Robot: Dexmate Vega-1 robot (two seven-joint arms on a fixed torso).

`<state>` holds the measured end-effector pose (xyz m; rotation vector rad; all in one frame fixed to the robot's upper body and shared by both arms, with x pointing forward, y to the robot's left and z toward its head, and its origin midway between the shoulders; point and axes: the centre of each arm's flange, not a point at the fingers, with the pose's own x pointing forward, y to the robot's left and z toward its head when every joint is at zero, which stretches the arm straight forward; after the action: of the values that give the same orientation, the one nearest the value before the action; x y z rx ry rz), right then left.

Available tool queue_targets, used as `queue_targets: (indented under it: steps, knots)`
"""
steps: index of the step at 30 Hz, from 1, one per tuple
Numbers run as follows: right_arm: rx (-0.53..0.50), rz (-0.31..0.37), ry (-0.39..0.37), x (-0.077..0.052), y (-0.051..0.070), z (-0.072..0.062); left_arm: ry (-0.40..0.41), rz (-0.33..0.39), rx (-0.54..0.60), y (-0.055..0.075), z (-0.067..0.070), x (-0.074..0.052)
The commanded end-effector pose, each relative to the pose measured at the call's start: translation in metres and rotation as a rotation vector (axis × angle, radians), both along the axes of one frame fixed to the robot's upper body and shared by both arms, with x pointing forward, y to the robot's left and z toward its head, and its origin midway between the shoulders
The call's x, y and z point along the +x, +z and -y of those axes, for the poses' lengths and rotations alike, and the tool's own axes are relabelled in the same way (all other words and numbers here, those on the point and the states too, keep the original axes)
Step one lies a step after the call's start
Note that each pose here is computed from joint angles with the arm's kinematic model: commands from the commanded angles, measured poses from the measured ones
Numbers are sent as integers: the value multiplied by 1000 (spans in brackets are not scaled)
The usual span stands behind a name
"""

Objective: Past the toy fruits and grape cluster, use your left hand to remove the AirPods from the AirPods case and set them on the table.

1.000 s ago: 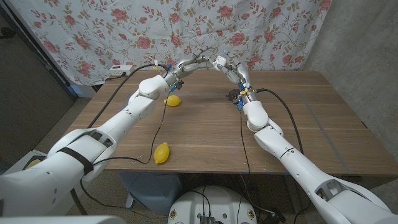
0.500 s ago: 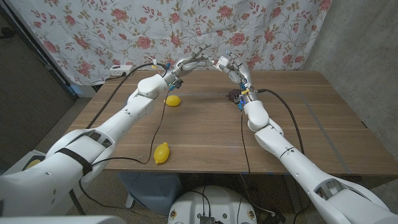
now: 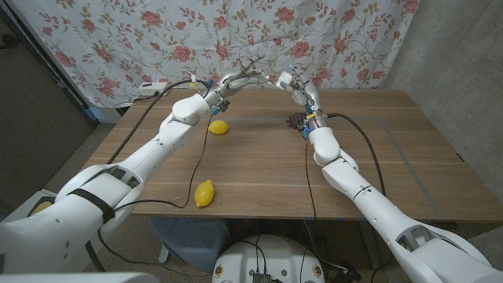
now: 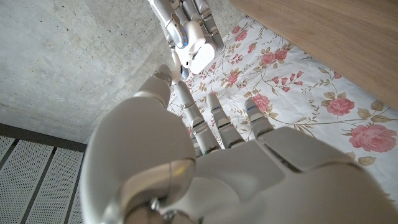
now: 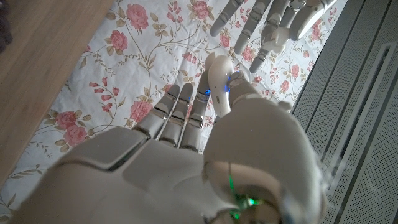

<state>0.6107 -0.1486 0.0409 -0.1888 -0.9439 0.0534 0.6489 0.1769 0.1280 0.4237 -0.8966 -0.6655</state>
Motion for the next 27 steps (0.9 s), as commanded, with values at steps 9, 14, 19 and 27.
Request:
queue_targets:
  steps: [9, 14, 19, 27]
  knots:
    - [81, 14, -18, -1, 3, 11, 25, -17, 25, -5, -5, 6]
    - [110, 24, -12, -4, 5, 15, 36, -38, 33, -10, -5, 11]
    - [127, 29, -10, -6, 6, 17, 47, -49, 48, -14, -5, 14]
    - [167, 32, 27, -8, 7, 18, 72, -84, 69, -26, -3, 18]
